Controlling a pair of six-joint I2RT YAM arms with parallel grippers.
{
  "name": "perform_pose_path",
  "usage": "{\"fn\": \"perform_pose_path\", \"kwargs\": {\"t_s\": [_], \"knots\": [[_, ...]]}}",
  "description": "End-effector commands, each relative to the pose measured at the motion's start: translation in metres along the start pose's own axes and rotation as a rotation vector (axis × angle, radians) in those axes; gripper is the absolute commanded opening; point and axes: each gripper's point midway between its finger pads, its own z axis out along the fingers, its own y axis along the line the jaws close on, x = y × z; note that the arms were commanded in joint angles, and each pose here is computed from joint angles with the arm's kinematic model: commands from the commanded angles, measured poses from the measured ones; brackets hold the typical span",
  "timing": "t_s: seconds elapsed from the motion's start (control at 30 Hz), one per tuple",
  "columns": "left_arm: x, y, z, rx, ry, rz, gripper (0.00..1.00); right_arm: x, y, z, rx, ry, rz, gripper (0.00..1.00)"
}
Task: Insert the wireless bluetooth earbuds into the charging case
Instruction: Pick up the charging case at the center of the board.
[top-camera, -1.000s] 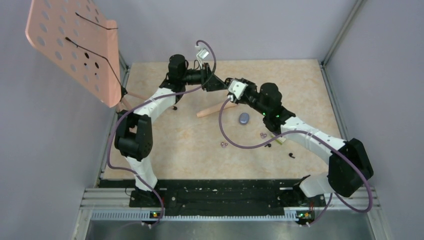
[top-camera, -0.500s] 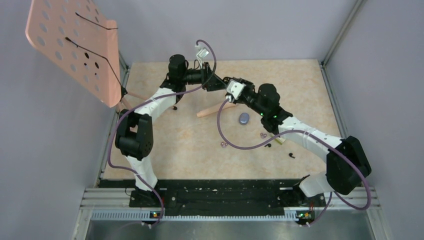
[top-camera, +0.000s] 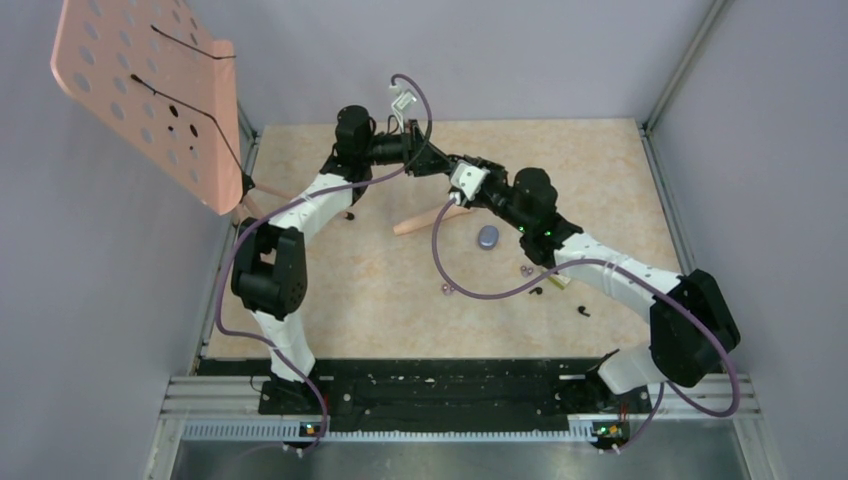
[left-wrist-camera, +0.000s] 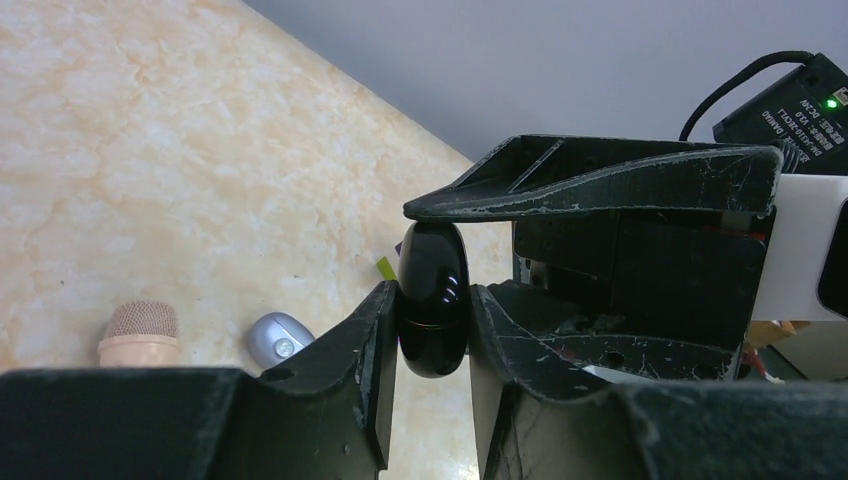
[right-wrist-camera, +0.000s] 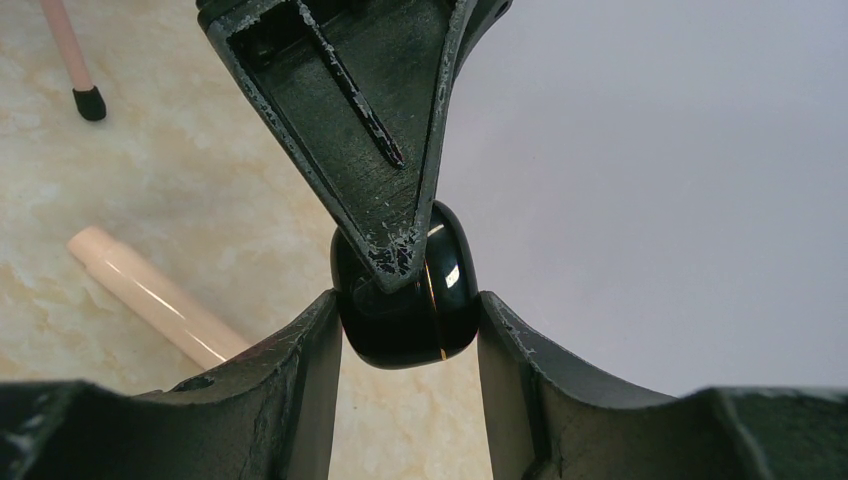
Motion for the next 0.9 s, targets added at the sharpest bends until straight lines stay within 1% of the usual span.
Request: {"fn": "perform_pose_path", "kwargs": {"t_s": [0.0, 0.03, 0.07, 0.1, 0.17, 0.3, 0.47, 0.57, 0.7, 0.77, 0.8, 0.87], "knots": [[-0.012, -0.007, 0.004, 0.045, -0.01, 0.063, 0.38, -0.019, -0.014, 0.007, 0.055, -0.056, -0.011, 0.25], [-0.011, -0.007, 0.004, 0.043, -0.01, 0.06, 0.46, -0.018, -0.016, 0.007, 0.07, -0.052, -0.009, 0.24], [-0.011, -0.006, 0.004, 0.04, -0.01, 0.057, 0.52, -0.019, -0.019, 0.008, 0.081, -0.055, -0.007, 0.24], [-0.011, -0.005, 0.004, 0.037, -0.01, 0.056, 0.55, -0.021, -0.021, 0.008, 0.089, -0.061, -0.008, 0.24], [-0.01, -0.004, 0.004, 0.035, -0.008, 0.052, 0.56, -0.024, -0.023, 0.009, 0.097, -0.072, -0.009, 0.24], [-0.01, -0.004, 0.004, 0.038, -0.006, 0.048, 0.52, -0.024, -0.023, 0.009, 0.1, -0.073, -0.008, 0.24], [-0.009, -0.003, 0.004, 0.038, -0.004, 0.042, 0.52, -0.025, -0.027, 0.007, 0.118, -0.072, -0.015, 0.23], [-0.01, -0.003, 0.005, 0.045, -0.008, 0.047, 0.47, -0.026, -0.023, 0.007, 0.1, -0.08, -0.022, 0.23], [-0.011, -0.005, 0.005, 0.052, -0.011, 0.049, 0.44, -0.026, -0.019, 0.007, 0.079, -0.08, -0.021, 0.23], [-0.011, -0.005, 0.005, 0.056, -0.012, 0.052, 0.41, -0.025, -0.015, 0.008, 0.058, -0.08, -0.021, 0.25], [-0.011, -0.006, 0.005, 0.059, -0.012, 0.055, 0.37, -0.024, -0.013, 0.008, 0.05, -0.077, -0.02, 0.27], [-0.011, -0.007, 0.004, 0.065, -0.013, 0.06, 0.26, -0.023, -0.009, 0.008, 0.03, -0.074, -0.016, 0.41]]}}
